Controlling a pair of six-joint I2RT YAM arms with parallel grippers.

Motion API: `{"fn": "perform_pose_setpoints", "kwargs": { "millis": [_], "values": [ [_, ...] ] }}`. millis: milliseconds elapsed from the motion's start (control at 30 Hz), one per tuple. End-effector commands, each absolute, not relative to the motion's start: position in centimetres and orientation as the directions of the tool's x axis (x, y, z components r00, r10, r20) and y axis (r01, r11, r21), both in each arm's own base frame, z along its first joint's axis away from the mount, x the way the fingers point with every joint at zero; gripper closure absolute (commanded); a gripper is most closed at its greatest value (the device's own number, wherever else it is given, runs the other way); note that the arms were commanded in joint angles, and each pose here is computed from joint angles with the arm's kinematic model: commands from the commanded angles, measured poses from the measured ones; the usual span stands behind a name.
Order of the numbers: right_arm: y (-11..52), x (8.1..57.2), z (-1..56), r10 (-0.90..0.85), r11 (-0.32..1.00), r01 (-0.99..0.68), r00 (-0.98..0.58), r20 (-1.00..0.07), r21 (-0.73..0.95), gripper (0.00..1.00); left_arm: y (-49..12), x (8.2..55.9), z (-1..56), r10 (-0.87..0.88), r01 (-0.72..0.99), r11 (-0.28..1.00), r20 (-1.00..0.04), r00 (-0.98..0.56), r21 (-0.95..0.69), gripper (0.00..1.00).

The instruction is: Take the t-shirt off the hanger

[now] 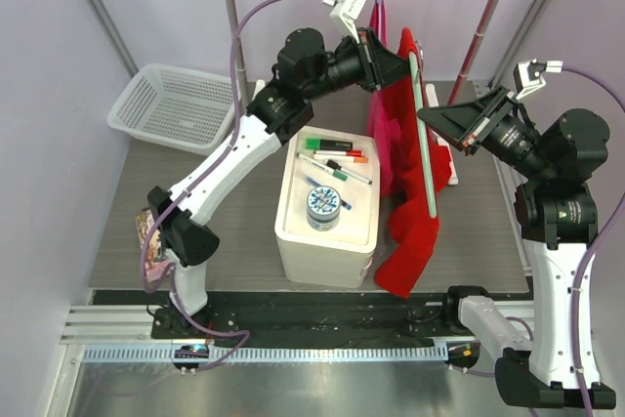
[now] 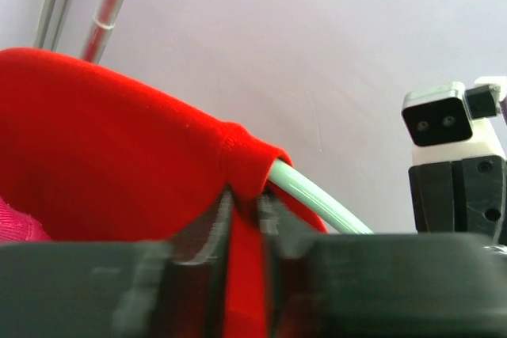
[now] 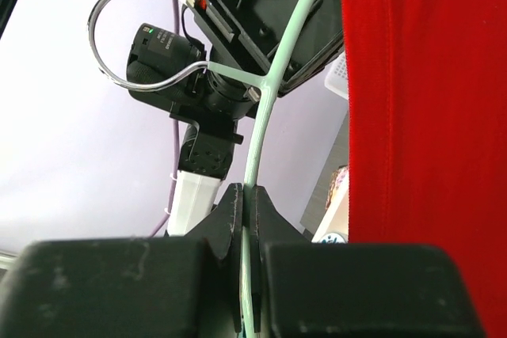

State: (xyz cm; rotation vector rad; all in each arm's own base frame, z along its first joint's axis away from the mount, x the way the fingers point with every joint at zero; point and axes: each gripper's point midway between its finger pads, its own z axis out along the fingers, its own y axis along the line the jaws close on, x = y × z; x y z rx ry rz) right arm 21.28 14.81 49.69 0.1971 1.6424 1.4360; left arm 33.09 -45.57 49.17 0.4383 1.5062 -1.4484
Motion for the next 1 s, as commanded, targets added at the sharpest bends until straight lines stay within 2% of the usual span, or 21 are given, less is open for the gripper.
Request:
{"fn": "perform_pose_setpoints", "kwargs": {
  "millis": [0, 33, 133, 233, 267, 500, 700, 767, 933, 967],
  "values": [
    [15.3, 19.6, 51.8, 0.619, 0.291, -0.536, -0.526, -0.583, 0.792, 0.99, -46.1, 33.0, 49.8, -0.335, 0.804, 0.265, -0.832, -0.441, -0.533, 0.96],
    [15.3, 19.6, 51.7, 0.620, 0.293, -0.534, -0.525, -0.582, 0.793, 0.99, -46.3, 33.7, 49.3, -0.328, 0.800, 0.300, -0.844, -0.424, -0.519, 1.00],
    [14.8, 20.7, 50.8, 0.640, 0.327, -0.482, -0.520, -0.565, 0.813, 0.99, -46.7, 32.6, 50.3, -0.324, 0.816, 0.315, -0.863, -0.388, -0.485, 1.00],
    [14.0, 22.2, 49.2, 0.660, 0.381, -0.412, -0.506, -0.555, 0.828, 0.99, -46.8, 29.9, 51.6, -0.299, 0.850, 0.377, -0.917, -0.264, -0.367, 1.00],
    [13.6, 23.0, 48.9, 0.679, 0.398, -0.386, -0.486, -0.550, 0.832, 0.99, -45.9, 29.7, 52.1, -0.296, 0.839, 0.444, -0.935, -0.193, -0.314, 1.00],
    [11.8, 24.5, 48.6, 0.750, 0.435, -0.310, -0.394, -0.531, 0.845, 0.99, -43.1, 26.7, 53.6, -0.312, 0.805, 0.551, -0.949, -0.045, -0.219, 1.00],
    [11.2, 25.0, 48.5, 0.762, 0.453, -0.284, -0.370, -0.532, 0.845, 0.99, -42.1, 25.3, 53.3, -0.346, 0.803, 0.553, -0.938, -0.021, -0.222, 1.00],
    [11.2, 25.0, 48.7, 0.764, 0.451, -0.286, -0.367, -0.531, 0.846, 0.99, -42.3, 24.5, 53.4, -0.361, 0.827, 0.509, -0.931, -0.046, -0.238, 1.00],
    [11.1, 24.2, 50.5, 0.767, 0.453, -0.324, -0.333, -0.549, 0.830, 0.99, -44.2, 25.3, 51.3, -0.309, 0.810, 0.518, -0.943, -0.124, -0.276, 1.00],
    [11.0, 23.9, 51.2, 0.771, 0.456, -0.336, -0.315, -0.554, 0.824, 0.99, -44.3, 25.5, 50.8, -0.309, 0.806, 0.515, -0.941, -0.142, -0.291, 0.95]
  ]
}}
